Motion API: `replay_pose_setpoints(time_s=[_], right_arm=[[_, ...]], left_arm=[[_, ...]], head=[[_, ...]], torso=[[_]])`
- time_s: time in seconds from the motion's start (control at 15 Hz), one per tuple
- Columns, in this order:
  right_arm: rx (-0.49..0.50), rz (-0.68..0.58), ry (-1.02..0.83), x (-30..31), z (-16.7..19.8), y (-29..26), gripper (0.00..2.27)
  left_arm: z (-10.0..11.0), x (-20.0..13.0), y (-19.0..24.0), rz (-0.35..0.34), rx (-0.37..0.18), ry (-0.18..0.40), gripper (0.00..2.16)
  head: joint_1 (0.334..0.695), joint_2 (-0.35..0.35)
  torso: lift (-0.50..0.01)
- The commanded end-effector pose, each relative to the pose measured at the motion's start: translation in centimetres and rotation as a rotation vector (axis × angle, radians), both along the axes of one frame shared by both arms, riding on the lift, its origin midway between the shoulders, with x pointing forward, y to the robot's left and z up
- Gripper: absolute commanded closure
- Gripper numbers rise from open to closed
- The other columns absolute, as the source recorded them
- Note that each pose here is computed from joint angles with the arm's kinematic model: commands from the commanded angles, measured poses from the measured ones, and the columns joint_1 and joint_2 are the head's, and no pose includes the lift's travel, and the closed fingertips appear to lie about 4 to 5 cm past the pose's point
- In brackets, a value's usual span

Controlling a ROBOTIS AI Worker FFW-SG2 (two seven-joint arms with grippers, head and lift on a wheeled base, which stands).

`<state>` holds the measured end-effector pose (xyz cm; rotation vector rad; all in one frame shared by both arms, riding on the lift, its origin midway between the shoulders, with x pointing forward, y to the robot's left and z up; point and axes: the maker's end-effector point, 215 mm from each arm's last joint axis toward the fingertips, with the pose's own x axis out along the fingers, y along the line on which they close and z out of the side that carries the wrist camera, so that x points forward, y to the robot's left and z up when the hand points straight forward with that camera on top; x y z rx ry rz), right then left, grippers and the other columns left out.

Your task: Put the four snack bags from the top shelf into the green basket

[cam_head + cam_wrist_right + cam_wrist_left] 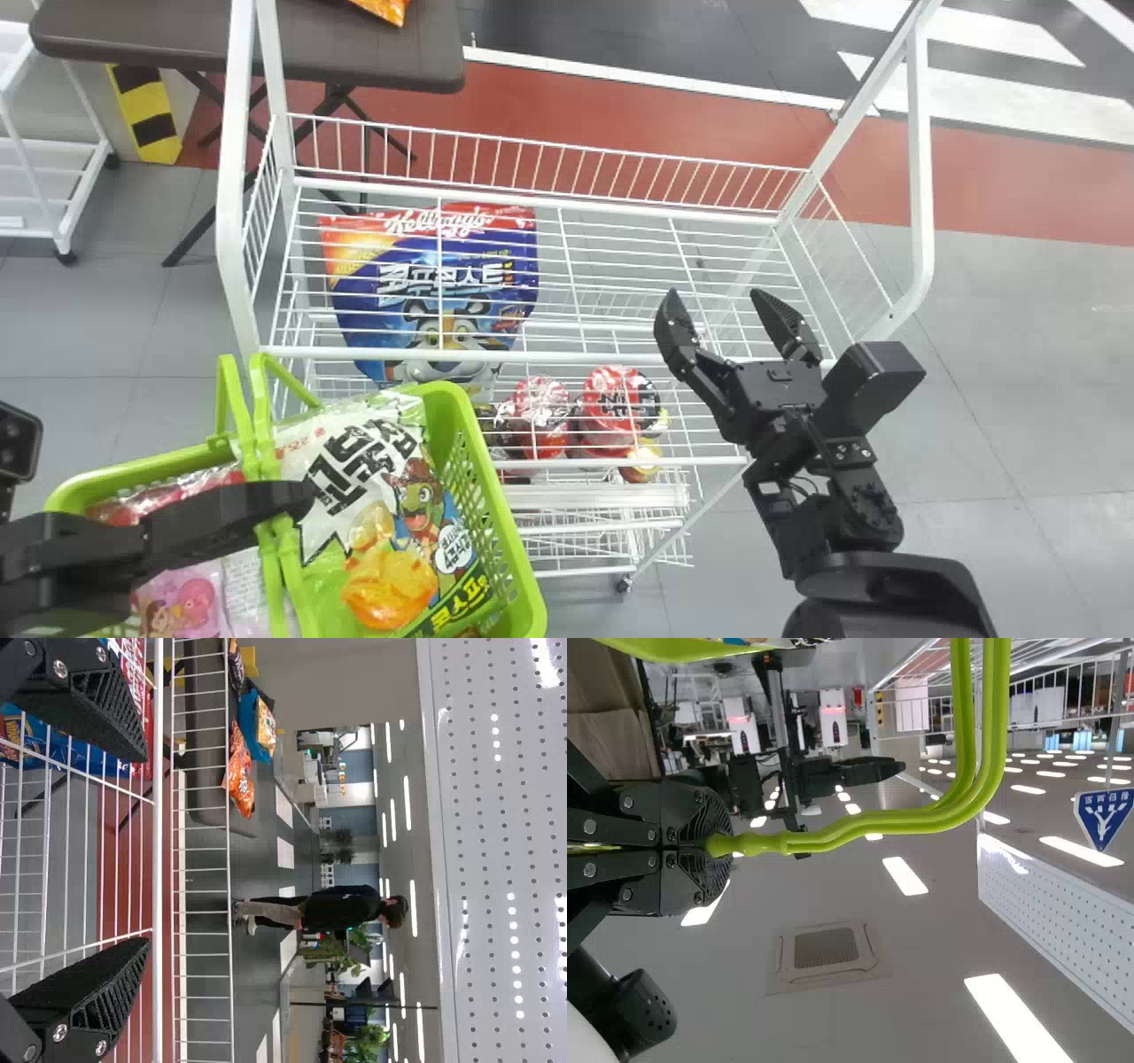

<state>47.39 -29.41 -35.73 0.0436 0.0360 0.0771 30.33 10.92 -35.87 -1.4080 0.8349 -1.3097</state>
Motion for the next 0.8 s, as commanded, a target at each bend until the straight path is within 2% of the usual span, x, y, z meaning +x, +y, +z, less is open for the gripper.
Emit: replay_pose_setpoints(time_s=[0.0,0.73], right_arm=[[-0.002,0.001,-0.006,-0.21,0.12,0.08,0.09],[0.009,-0.004,0.005,-0.68,-0.38,0.35,0.10]], left_arm=[[0.23,-0.11,0.01,-0.004,-0.011,0.002,2.15],[0.09,-0.50,0.06,-0.007,-0.010,0.017,2.15]], head=[[0.695,-0.266],[0.695,-0.267]], torso=[[0.000],[0.000]])
